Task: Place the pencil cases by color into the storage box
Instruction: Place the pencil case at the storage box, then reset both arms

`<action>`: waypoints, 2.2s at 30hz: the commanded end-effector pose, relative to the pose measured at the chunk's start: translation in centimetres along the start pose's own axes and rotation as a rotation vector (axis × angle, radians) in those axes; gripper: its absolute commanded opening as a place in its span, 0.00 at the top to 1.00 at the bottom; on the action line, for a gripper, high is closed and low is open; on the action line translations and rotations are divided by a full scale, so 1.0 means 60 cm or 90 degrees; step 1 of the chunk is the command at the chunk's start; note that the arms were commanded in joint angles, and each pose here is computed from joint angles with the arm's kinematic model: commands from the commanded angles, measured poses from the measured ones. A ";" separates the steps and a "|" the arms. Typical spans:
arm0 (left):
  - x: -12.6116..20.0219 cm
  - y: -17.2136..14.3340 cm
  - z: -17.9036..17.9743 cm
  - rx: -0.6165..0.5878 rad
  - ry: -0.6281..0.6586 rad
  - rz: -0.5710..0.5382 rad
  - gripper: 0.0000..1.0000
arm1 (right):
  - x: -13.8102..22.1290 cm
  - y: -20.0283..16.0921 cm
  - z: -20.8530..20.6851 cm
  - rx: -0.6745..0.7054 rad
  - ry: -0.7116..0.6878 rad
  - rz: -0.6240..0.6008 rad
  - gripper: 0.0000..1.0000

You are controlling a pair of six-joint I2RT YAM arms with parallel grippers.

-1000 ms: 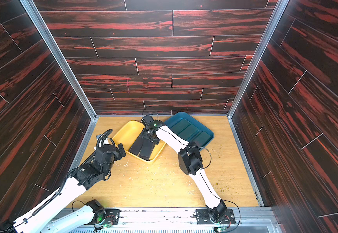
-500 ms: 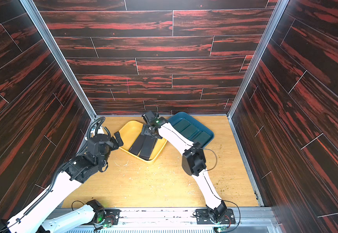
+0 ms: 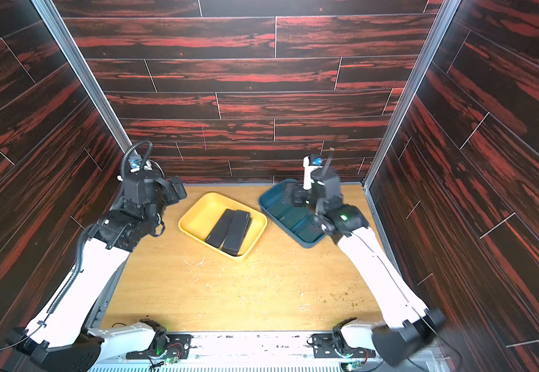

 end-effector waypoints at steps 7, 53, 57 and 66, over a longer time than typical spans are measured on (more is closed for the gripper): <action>-0.030 -0.080 0.049 -0.004 0.002 -0.015 0.00 | 0.147 -0.029 -0.064 0.132 -0.059 -0.246 0.01; -0.248 -0.436 0.170 -0.091 -0.018 0.004 0.00 | -0.034 -0.379 -0.304 0.054 -0.143 -0.203 0.04; -0.253 -0.438 0.179 -0.073 -0.001 -0.011 0.00 | -0.048 -0.395 -0.300 0.068 -0.122 -0.204 0.01; -0.265 -0.437 0.189 -0.070 0.030 0.017 0.00 | -0.108 -0.394 -0.321 0.026 -0.075 -0.105 0.01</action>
Point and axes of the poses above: each gripper's point midway between its finger pads, its own x axis back along the fingers, its own z axis along the line the jaws close on, y = z × x, the point moved 3 cm from there along x, back along the fingers
